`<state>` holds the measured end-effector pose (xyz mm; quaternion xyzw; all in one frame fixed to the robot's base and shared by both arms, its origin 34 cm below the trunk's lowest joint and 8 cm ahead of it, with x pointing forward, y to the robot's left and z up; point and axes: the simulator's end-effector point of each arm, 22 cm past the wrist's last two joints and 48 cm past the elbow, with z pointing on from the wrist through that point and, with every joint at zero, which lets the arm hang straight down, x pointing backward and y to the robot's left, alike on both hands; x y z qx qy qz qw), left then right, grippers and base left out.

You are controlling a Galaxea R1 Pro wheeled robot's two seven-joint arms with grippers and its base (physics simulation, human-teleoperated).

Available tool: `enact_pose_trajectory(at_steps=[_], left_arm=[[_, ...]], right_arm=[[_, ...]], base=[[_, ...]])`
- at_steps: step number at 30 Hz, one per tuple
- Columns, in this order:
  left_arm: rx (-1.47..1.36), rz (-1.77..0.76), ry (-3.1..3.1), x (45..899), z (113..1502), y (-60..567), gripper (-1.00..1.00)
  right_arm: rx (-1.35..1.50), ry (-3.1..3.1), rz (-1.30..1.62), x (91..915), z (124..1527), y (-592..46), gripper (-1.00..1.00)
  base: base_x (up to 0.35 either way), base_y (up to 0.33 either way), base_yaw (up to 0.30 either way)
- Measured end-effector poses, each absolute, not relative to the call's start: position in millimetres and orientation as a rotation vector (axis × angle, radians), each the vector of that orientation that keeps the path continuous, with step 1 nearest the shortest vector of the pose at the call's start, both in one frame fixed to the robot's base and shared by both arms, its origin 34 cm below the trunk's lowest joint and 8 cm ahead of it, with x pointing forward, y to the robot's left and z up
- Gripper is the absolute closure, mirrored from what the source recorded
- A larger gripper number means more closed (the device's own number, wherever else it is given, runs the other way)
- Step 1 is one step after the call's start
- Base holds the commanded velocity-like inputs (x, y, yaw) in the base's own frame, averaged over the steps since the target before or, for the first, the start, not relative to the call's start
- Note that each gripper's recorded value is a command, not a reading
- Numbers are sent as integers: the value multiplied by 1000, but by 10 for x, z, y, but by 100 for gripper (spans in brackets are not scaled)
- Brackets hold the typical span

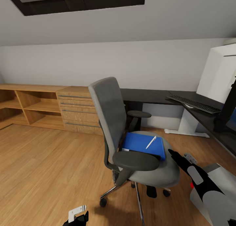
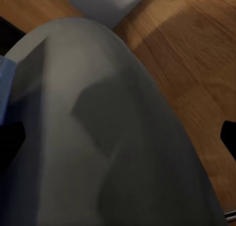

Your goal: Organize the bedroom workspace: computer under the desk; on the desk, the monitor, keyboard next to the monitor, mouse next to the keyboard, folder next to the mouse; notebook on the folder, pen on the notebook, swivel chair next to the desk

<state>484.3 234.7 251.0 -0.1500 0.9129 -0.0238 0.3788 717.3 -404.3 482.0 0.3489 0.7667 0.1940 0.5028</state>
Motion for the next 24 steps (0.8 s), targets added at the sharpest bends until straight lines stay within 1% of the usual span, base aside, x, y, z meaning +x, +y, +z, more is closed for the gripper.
enact_pose_trajectory(at_steps=[14,20,24], left_arm=[[-383,-60,2331,4847,2514,2349,-100],[-383,-60,2330,4849,2515,2349,-100],[-382,-61,2329,4852,2520,2348,-100]], right_arm=[[848,1847,468,7175,4831,-4062,-100],[846,1849,473,7174,4824,-4047,-100],[846,1847,474,7174,4833,-4047,-100]], base=[[0,0,235],[0,0,46],[0,0,-110]])
